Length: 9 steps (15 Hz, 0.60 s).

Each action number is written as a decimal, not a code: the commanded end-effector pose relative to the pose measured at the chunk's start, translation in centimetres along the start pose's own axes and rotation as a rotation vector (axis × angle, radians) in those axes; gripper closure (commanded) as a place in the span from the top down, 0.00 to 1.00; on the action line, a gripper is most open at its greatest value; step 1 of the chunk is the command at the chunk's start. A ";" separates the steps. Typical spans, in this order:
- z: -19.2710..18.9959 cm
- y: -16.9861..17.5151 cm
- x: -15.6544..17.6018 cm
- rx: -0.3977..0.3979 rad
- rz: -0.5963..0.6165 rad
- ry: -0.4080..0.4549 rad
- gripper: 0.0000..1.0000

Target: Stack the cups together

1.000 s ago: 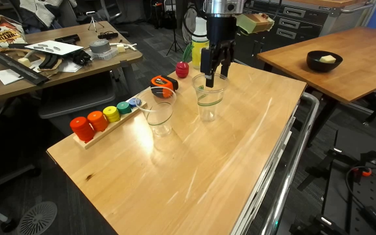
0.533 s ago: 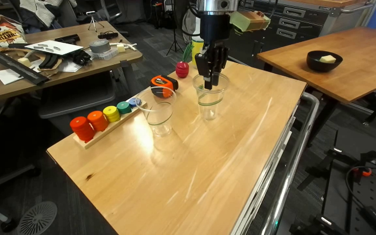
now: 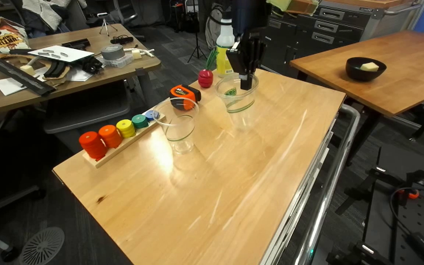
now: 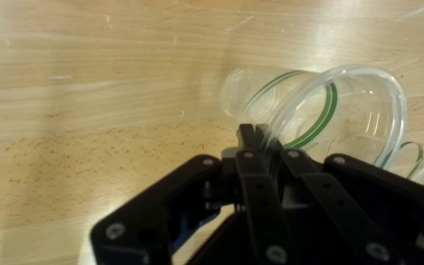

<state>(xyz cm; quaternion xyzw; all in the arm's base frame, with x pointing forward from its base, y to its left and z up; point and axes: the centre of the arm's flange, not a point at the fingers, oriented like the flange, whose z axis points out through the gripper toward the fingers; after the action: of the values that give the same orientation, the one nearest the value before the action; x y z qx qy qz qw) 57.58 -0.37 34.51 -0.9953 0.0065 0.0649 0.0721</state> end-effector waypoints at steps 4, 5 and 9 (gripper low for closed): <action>-7.2 0.5 2.3 0.119 0.151 0.021 0.02; -8.4 -0.1 2.8 0.144 0.148 0.041 0.02; -11.6 -3.8 4.0 0.235 0.104 0.127 0.02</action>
<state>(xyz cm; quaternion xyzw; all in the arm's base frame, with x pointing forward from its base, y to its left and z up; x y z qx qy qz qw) 61.26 -0.53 43.38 -0.9852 0.0746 0.0236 0.1524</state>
